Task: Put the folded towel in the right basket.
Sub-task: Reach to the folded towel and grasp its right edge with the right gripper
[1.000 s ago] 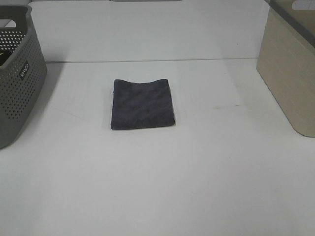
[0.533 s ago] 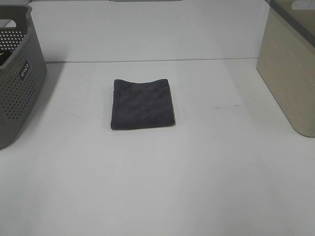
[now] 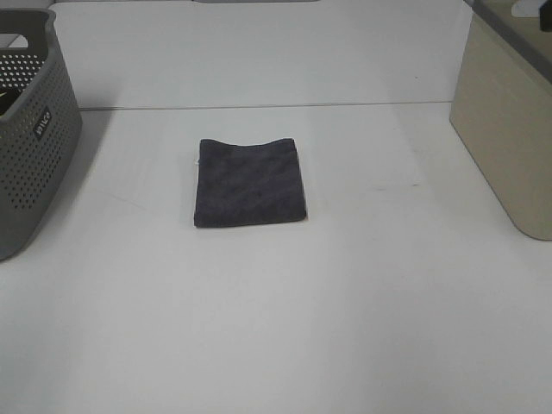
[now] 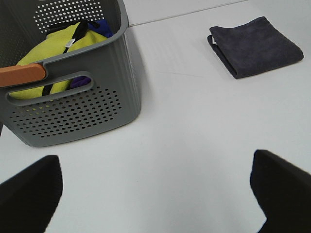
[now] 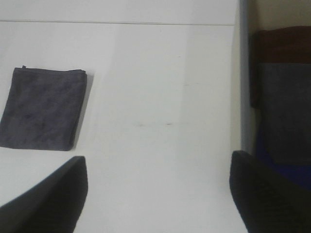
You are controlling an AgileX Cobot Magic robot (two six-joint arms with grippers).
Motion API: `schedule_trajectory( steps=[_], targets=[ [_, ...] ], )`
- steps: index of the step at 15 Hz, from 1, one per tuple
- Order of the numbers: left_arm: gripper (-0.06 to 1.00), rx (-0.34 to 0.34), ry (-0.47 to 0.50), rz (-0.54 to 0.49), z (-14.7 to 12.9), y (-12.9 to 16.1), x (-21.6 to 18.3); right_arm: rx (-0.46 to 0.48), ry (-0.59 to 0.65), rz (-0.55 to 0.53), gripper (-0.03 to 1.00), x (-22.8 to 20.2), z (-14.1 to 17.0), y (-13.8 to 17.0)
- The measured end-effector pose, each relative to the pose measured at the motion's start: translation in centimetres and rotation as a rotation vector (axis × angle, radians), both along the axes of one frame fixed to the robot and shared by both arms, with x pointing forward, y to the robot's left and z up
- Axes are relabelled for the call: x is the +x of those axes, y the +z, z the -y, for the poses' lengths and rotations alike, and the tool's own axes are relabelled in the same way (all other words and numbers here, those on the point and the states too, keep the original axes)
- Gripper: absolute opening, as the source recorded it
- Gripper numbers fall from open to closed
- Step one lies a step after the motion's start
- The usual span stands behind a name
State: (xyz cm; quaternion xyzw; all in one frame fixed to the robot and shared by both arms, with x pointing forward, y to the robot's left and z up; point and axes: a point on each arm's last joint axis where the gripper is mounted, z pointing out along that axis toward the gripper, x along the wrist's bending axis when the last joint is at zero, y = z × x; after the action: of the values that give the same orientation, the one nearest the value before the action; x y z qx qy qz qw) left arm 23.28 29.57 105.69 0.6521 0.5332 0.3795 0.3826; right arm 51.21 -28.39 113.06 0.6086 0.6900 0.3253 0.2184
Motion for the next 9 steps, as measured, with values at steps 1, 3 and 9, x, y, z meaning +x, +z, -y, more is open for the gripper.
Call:
schedule_trajectory(
  steps=[1,3,9],
  targets=[
    [0.99,0.0,0.0,0.0,0.0,0.0,0.0,0.028,0.024,-0.04,0.75,1.9,-0.3,-0.4],
    [0.99,0.0,0.0,0.0,0.0,0.0,0.0,0.069,0.132,-0.133,0.69,6.7,-2.2,-2.1],
    [0.99,0.0,0.0,0.0,0.0,0.0,0.0,0.063,0.335,-0.263,0.66,11.5,-10.9,-7.8]
  ],
)
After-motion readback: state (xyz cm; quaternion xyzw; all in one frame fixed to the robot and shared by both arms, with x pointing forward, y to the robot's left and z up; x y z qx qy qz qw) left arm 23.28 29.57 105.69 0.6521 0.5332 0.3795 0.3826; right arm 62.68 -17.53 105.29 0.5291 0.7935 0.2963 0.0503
